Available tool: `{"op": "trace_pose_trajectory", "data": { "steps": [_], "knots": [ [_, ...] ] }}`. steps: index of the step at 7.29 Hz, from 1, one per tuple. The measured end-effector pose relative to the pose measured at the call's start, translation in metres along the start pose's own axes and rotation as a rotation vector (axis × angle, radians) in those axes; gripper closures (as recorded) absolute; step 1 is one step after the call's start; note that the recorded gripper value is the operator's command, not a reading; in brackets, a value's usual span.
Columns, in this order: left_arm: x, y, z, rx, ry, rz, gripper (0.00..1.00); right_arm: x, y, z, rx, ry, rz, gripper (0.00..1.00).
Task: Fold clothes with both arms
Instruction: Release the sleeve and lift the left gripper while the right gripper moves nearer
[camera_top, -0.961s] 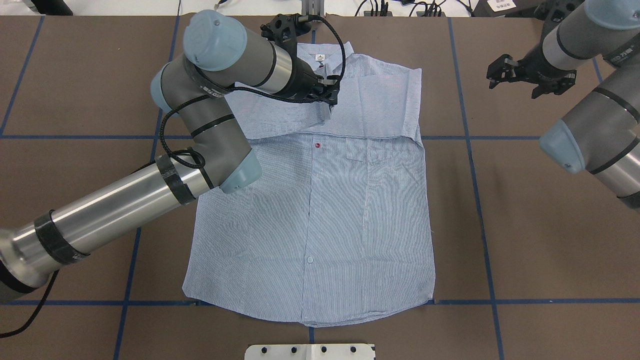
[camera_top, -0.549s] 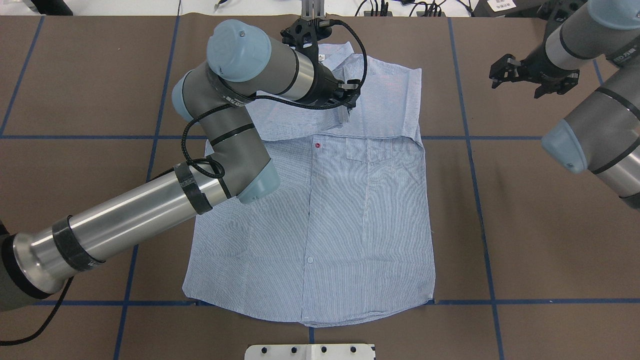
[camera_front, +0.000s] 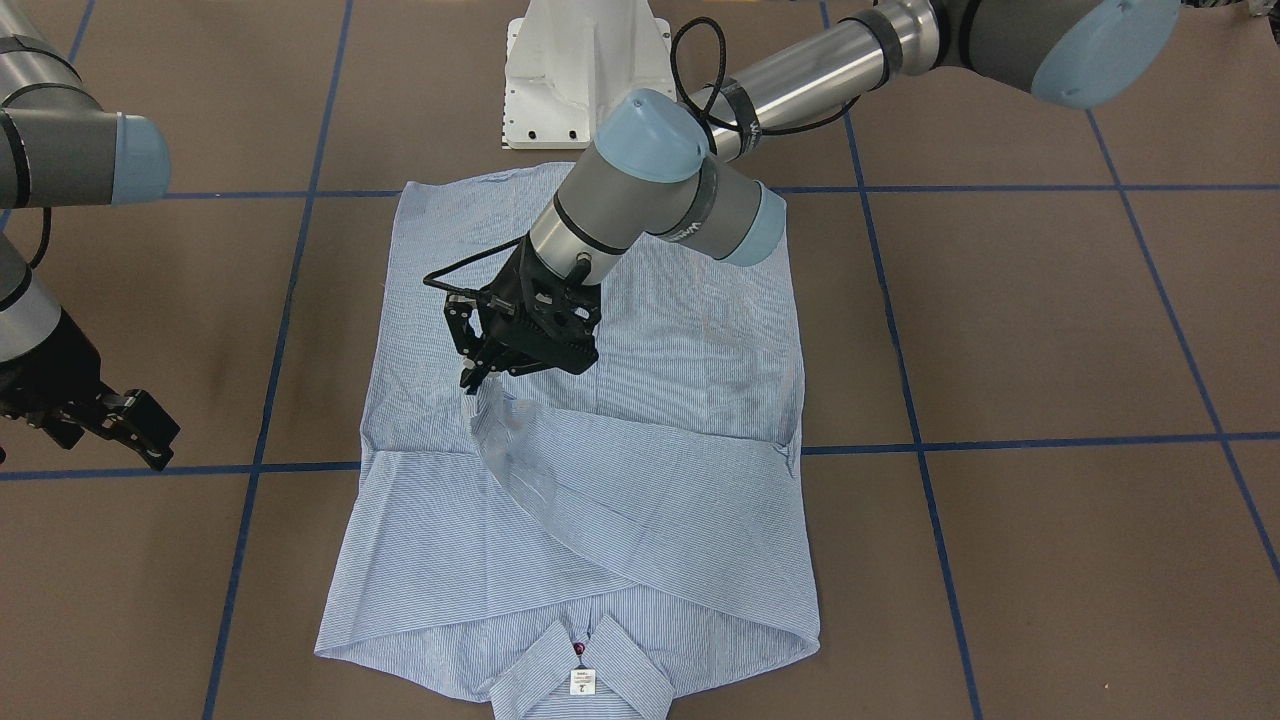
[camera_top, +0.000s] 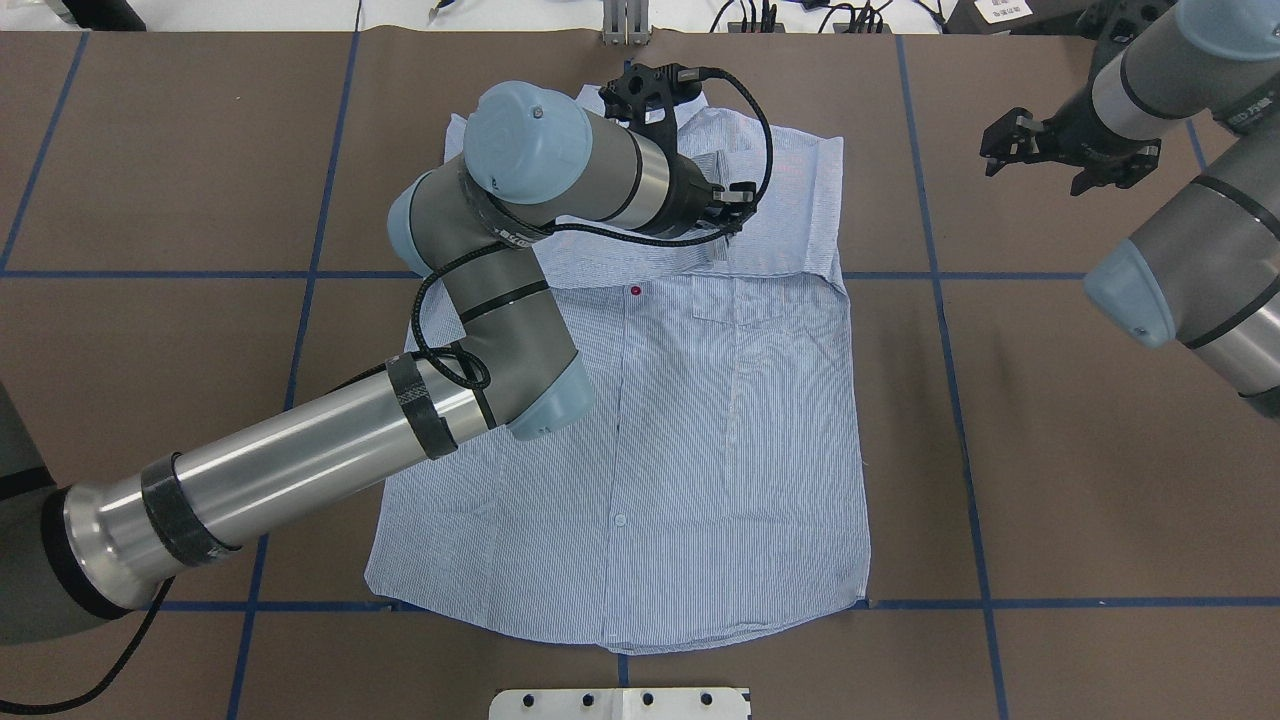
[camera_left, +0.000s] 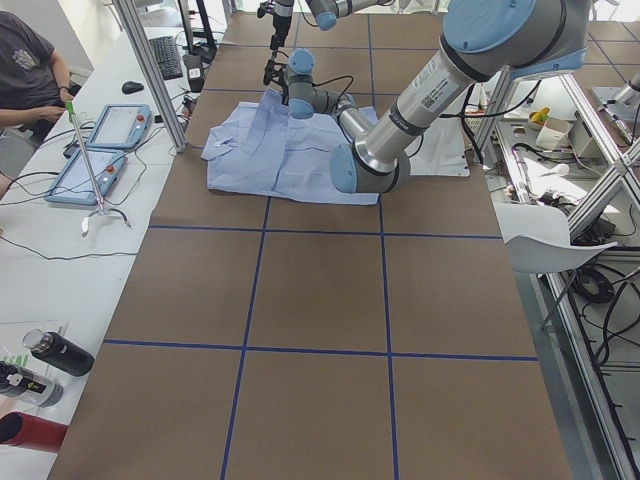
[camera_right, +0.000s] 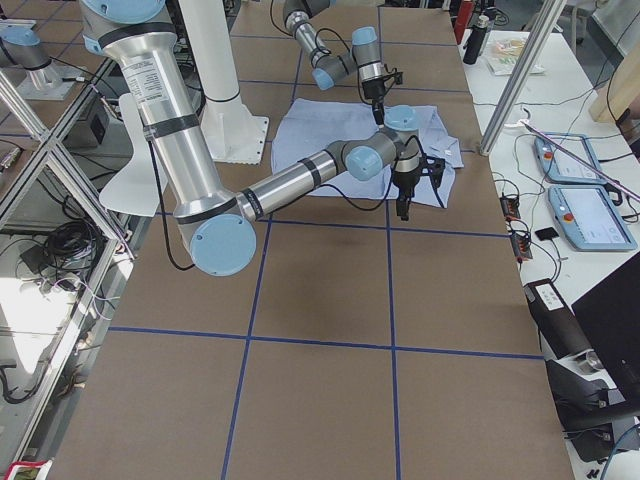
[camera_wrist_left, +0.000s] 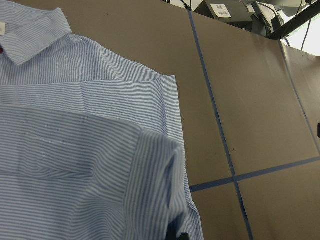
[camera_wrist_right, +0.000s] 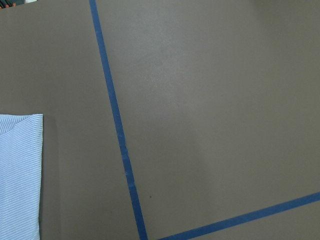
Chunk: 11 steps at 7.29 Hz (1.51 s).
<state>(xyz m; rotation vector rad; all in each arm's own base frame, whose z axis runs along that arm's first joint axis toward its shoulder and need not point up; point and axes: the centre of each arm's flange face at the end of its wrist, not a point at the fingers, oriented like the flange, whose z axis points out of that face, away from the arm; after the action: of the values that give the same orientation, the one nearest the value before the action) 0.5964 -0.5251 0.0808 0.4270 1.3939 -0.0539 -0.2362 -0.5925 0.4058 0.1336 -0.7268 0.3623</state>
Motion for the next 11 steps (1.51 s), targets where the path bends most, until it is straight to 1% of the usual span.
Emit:
{"op": "trace_pose_trajectory", "data": {
  "steps": [1, 2, 3, 4, 5, 6, 7, 8, 9, 10, 11],
  "knots": [
    [0.006, 0.006, 0.003, 0.013, 0.0, -0.001, 0.35, 0.005, 0.001, 0.003, -0.003, 0.008, 0.005, 0.01],
    [0.015, 0.008, 0.005, 0.019, 0.007, -0.016, 0.22, 0.007, 0.002, 0.005, -0.004, 0.011, 0.008, 0.01],
    [0.027, 0.007, 0.006, 0.022, 0.015, -0.039, 0.06, 0.008, 0.002, 0.004, -0.004, 0.01, 0.012, 0.0],
    [0.039, 0.004, 0.005, 0.023, 0.023, -0.053, 0.03, 0.007, 0.004, 0.001, -0.003, 0.003, 0.016, 0.0],
    [0.054, 0.001, 0.002, 0.02, 0.018, -0.066, 0.03, 0.005, 0.007, -0.004, -0.002, -0.007, 0.019, 0.0],
    [0.065, -0.001, -0.007, 0.012, 0.0, -0.079, 0.04, -0.002, 0.017, -0.01, -0.003, -0.025, 0.035, 0.0],
    [0.067, 0.001, -0.022, 0.006, -0.007, -0.083, 0.06, -0.021, 0.042, -0.015, -0.011, -0.048, 0.075, 0.0],
    [0.057, 0.005, -0.043, -0.006, -0.011, -0.079, 0.06, -0.045, 0.077, -0.018, -0.016, -0.071, 0.123, 0.0],
    [0.038, 0.011, -0.072, -0.022, -0.022, -0.055, 0.06, -0.071, 0.12, -0.021, -0.011, -0.092, 0.163, 0.0],
    [0.015, 0.019, -0.107, -0.03, -0.035, -0.016, 0.06, -0.089, 0.164, -0.023, -0.007, -0.108, 0.207, 0.0],
    [-0.008, 0.03, -0.143, -0.028, -0.037, 0.017, 0.06, -0.1, 0.207, -0.023, -0.019, -0.114, 0.268, 0.0]
  ]
}}
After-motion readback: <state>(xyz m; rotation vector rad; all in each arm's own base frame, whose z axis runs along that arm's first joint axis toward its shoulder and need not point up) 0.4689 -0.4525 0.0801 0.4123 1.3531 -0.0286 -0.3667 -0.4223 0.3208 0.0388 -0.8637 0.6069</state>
